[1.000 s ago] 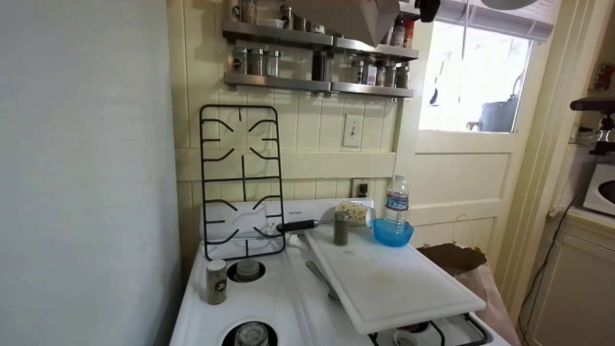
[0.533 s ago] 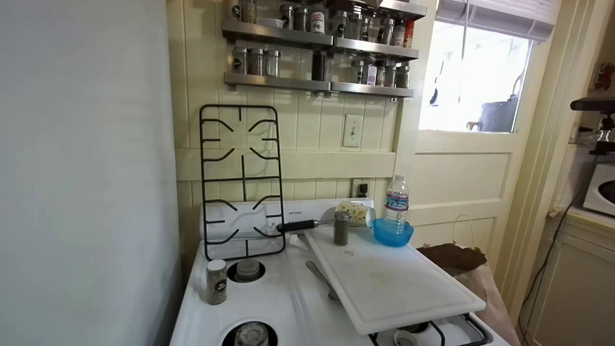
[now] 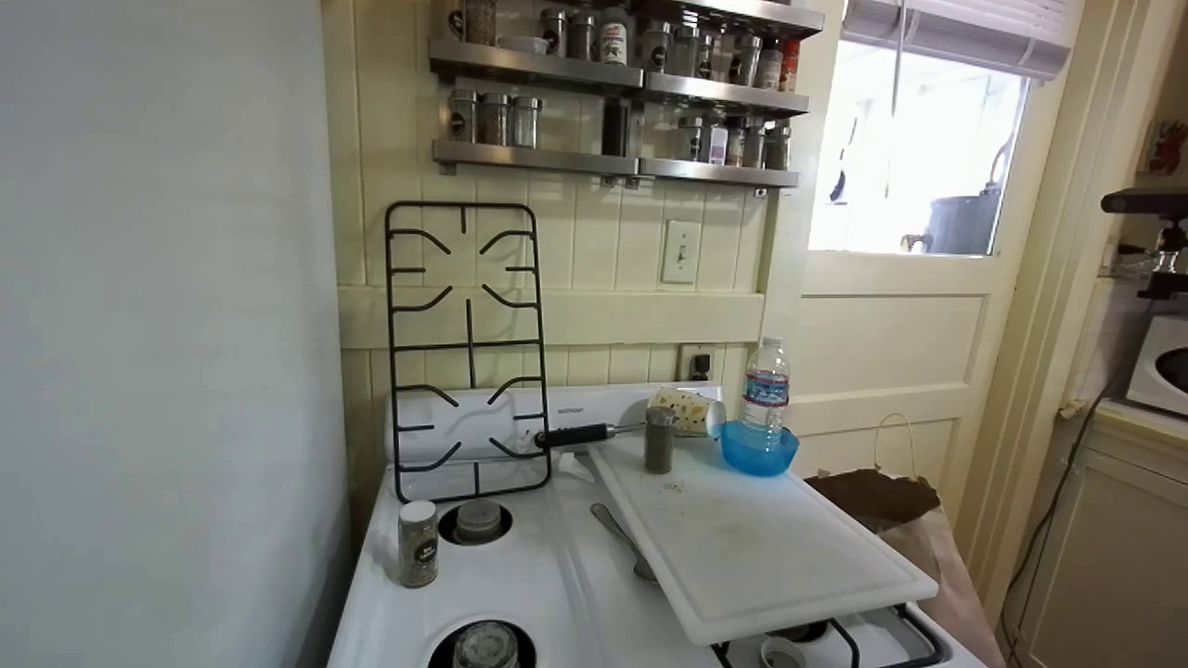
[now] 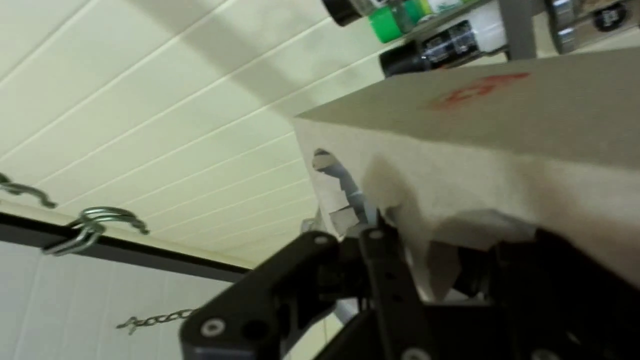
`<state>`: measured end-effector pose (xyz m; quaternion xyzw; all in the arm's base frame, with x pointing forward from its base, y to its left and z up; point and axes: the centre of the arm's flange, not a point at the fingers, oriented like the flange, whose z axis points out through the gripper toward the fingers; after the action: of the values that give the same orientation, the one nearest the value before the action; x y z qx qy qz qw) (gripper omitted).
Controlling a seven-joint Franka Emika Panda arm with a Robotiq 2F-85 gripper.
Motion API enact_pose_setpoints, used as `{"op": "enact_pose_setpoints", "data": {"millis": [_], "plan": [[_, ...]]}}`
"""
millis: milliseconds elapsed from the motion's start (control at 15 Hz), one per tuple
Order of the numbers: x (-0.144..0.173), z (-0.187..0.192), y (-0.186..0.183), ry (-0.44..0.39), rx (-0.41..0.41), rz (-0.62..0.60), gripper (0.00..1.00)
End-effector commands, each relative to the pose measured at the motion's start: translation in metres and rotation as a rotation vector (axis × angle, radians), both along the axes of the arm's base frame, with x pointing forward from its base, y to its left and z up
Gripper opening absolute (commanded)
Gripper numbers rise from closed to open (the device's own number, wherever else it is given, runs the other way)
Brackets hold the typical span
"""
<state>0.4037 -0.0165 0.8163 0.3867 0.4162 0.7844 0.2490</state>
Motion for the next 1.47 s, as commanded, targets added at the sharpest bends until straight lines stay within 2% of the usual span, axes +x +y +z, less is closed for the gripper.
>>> {"op": "enact_pose_setpoints", "data": {"millis": [0, 67, 200, 267, 533, 733, 1000, 1067, 1133, 1200, 1333, 1400], "plan": [[0.004, 0.016, -0.014, -0.080, 0.053, -0.165, 0.01], [-0.003, 0.009, -0.015, -0.052, 0.048, -0.060, 0.04], [0.000, 0.011, -0.023, -0.060, 0.054, -0.115, 0.01], [-0.001, 0.005, -0.016, -0.057, 0.081, -0.077, 0.01], [-0.003, 0.041, -0.033, -0.130, 0.254, -0.022, 0.01], [-0.003, 0.065, -0.056, -0.194, 0.375, -0.032, 0.01], [-0.005, 0.092, -0.082, -0.265, 0.524, -0.103, 0.01], [-0.006, 0.097, -0.086, -0.282, 0.537, -0.122, 0.01], [-0.017, 0.080, -0.088, -0.246, 0.489, -0.074, 0.01], [-0.017, 0.083, -0.090, -0.250, 0.494, -0.081, 0.04], [-0.016, 0.081, -0.088, -0.236, 0.491, -0.078, 0.01], [-0.015, 0.088, -0.090, -0.226, 0.537, -0.062, 0.01]]}}
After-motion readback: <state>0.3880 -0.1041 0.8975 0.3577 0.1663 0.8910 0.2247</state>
